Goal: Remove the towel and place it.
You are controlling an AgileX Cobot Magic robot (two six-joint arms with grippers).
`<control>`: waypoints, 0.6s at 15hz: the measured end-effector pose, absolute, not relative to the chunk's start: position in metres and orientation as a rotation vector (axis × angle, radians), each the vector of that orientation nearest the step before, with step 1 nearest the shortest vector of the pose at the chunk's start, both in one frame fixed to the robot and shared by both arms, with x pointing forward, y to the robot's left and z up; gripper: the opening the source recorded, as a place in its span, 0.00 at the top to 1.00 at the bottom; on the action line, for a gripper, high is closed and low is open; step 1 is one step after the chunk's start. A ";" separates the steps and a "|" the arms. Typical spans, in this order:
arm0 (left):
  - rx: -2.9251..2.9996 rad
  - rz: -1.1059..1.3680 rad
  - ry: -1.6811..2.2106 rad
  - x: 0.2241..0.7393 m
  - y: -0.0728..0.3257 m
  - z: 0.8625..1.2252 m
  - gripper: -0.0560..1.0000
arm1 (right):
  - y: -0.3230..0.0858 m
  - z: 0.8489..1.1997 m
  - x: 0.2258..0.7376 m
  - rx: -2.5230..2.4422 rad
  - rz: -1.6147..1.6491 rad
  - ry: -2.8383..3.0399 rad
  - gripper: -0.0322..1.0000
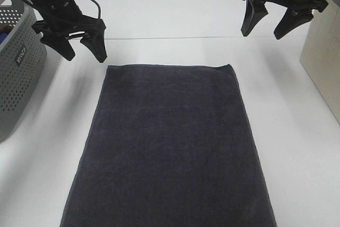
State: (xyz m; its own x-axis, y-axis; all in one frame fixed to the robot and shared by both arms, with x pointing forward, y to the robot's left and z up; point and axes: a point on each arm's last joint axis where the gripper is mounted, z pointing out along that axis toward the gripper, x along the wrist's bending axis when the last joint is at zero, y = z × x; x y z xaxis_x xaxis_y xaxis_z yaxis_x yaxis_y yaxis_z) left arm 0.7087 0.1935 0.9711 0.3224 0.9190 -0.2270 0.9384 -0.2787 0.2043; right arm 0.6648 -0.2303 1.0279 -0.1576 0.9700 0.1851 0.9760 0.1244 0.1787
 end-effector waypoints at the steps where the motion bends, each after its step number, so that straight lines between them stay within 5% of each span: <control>1: 2.292 -0.088 1.664 0.709 0.193 0.971 0.19 | -0.230 1.028 0.667 -2.076 -0.429 -2.301 0.26; 9: 2.258 -0.096 1.761 0.724 0.195 0.927 0.12 | -0.233 0.973 0.696 -1.958 -0.448 -2.261 0.20</control>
State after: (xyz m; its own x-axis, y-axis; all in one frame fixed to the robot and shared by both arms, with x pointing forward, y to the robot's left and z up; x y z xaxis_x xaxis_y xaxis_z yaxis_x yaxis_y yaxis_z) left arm 0.7240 0.1947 0.9270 0.2569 0.9411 -0.2199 0.9595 -0.2210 0.1748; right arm 0.6959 -0.2326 0.9729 -0.1580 0.9474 0.2784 0.9820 0.1212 0.1450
